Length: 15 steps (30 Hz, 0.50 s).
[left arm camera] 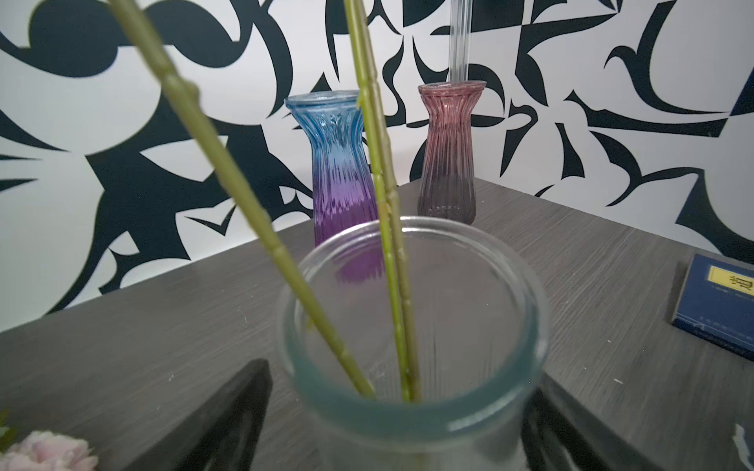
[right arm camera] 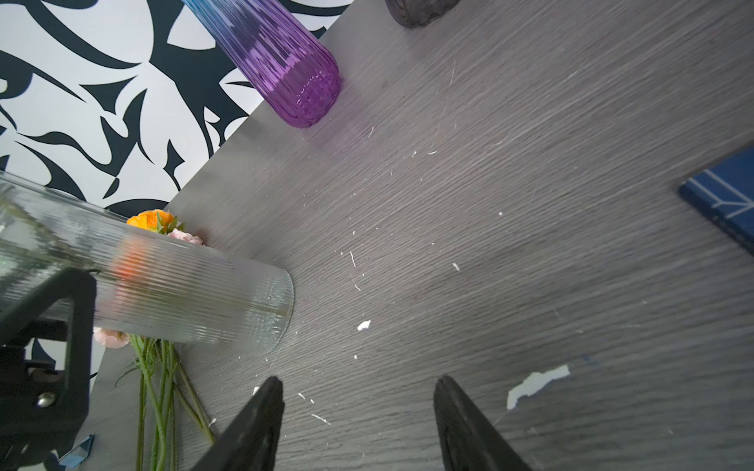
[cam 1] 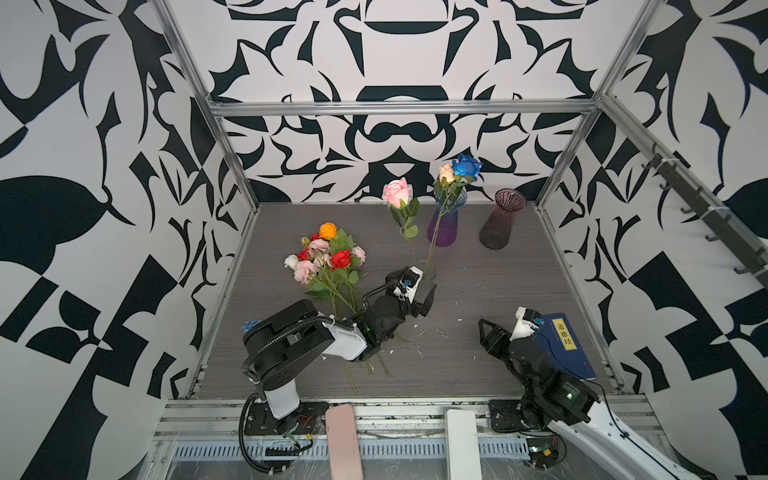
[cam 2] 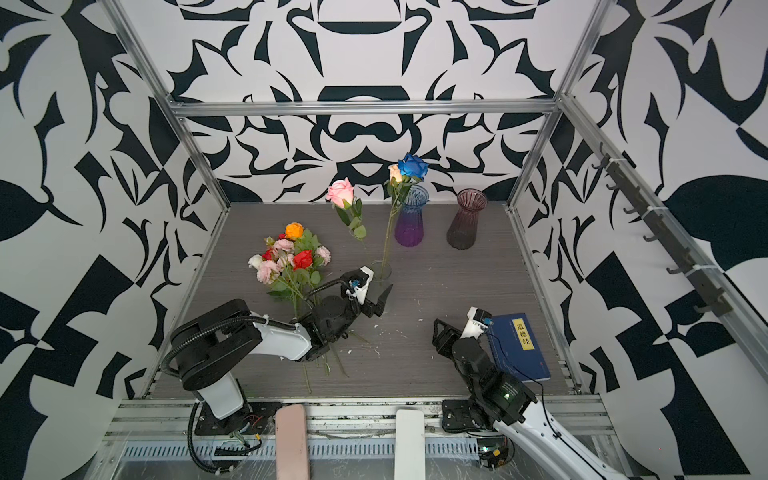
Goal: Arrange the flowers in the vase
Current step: 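Slide the clear vase toward the rose bunch with the left gripper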
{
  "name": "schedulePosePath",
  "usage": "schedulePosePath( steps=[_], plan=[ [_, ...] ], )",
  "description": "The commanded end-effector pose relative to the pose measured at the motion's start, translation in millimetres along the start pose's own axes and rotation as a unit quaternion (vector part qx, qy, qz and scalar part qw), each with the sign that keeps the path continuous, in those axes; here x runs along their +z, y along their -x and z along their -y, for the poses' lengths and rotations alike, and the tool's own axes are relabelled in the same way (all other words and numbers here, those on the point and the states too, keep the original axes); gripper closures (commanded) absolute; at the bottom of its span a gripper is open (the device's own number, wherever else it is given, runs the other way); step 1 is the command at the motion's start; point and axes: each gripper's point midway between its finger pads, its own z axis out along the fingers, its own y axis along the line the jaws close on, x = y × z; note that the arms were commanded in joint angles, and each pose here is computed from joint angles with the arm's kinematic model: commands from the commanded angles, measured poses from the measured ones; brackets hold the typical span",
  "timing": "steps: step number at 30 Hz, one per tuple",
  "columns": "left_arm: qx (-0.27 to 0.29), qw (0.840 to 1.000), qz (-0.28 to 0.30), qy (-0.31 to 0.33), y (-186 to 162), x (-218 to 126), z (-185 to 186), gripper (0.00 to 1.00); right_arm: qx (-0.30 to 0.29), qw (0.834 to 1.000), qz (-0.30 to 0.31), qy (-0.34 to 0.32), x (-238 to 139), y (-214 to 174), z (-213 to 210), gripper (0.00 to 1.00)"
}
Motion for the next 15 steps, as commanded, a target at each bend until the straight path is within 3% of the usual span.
schedulePosePath(
  steps=[1,9,15],
  plan=[
    [-0.021,1.0,0.002,-0.013,0,2,3,0.09,0.008,1.0,0.015,-0.004,-1,8,-1,0.38],
    [-0.046,0.997,-0.01,-0.058,-8,8,10,0.14,0.009,1.0,0.015,-0.007,-1,7,0,0.38],
    [-0.039,0.996,-0.016,-0.078,-17,15,16,0.45,0.01,1.0,0.015,-0.009,-1,7,1,0.38]
  ],
)
